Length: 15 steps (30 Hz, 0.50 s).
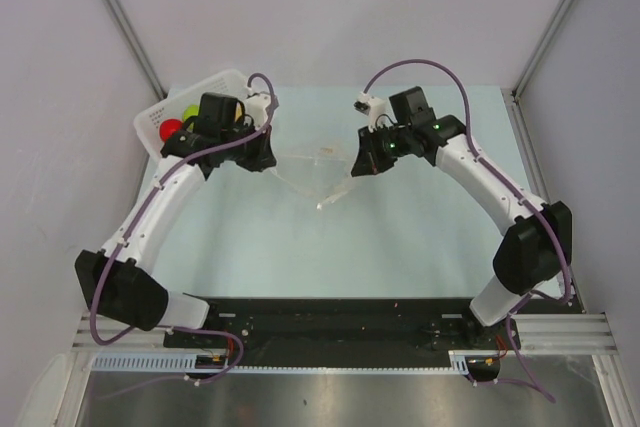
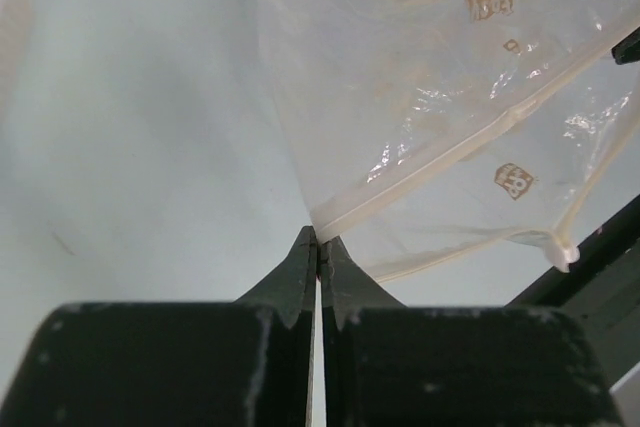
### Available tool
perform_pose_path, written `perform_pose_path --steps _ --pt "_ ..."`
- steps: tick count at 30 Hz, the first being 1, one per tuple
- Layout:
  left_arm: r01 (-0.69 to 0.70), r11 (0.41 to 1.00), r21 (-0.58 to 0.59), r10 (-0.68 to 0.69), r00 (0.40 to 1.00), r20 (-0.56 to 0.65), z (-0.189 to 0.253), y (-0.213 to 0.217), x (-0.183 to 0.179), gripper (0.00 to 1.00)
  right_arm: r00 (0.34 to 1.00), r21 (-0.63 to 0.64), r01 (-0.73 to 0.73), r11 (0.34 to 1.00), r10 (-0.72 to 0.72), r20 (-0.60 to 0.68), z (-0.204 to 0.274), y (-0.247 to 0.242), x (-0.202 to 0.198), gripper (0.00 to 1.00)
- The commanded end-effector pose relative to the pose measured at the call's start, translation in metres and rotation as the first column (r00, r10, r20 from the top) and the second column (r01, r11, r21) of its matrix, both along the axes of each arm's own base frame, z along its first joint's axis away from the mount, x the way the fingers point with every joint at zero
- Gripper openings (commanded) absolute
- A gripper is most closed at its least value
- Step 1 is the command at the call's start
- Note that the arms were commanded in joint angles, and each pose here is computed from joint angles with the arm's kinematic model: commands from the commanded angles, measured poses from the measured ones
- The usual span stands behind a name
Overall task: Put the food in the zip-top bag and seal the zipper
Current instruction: Open the zipper of the food storage bag.
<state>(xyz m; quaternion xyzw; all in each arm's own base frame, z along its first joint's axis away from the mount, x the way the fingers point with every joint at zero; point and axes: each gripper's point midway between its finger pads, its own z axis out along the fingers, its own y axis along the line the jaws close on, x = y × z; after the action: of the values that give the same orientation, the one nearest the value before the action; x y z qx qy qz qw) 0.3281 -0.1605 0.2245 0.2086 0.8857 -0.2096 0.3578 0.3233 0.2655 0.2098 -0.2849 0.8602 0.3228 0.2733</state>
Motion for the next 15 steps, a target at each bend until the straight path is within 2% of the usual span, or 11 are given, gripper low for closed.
perform_pose_path --steps 1,7,8,11,12,13,15 --pt "0.111 0.956 0.271 -0.124 0.992 0.032 0.009 0.046 -0.013 0.0 0.996 0.109 -0.002 0.994 0.012 -0.092 0.033 -0.013 -0.026 0.0" --pt "0.263 0.941 0.212 -0.254 0.965 -0.068 -0.025 0.012 -0.018 0.02 0.969 0.159 -0.032 0.987 0.069 -0.238 0.004 0.015 -0.04 0.0" --pt "0.278 0.938 0.209 -0.259 0.959 -0.111 -0.04 0.009 -0.014 0.05 0.967 0.155 -0.035 0.987 0.073 -0.243 -0.001 0.017 -0.04 0.0" --pt "0.255 0.946 0.201 -0.233 0.964 -0.125 -0.049 0.005 0.003 0.06 0.962 0.145 0.007 0.989 0.033 -0.272 -0.012 0.019 -0.029 0.0" --pt "0.234 0.956 0.178 -0.221 0.971 -0.092 -0.044 0.004 0.012 0.07 0.962 0.144 0.021 0.989 0.019 -0.272 -0.014 0.019 -0.024 0.0" --pt "0.227 0.964 0.14 -0.218 0.973 -0.082 -0.04 0.001 0.015 0.11 0.963 0.144 0.027 0.989 0.013 -0.269 -0.015 0.019 -0.021 0.0" --pt "0.214 0.975 0.061 -0.213 0.977 -0.029 -0.024 -0.001 0.026 0.35 0.965 0.146 0.05 0.988 -0.01 -0.261 -0.017 0.015 -0.011 0.0"
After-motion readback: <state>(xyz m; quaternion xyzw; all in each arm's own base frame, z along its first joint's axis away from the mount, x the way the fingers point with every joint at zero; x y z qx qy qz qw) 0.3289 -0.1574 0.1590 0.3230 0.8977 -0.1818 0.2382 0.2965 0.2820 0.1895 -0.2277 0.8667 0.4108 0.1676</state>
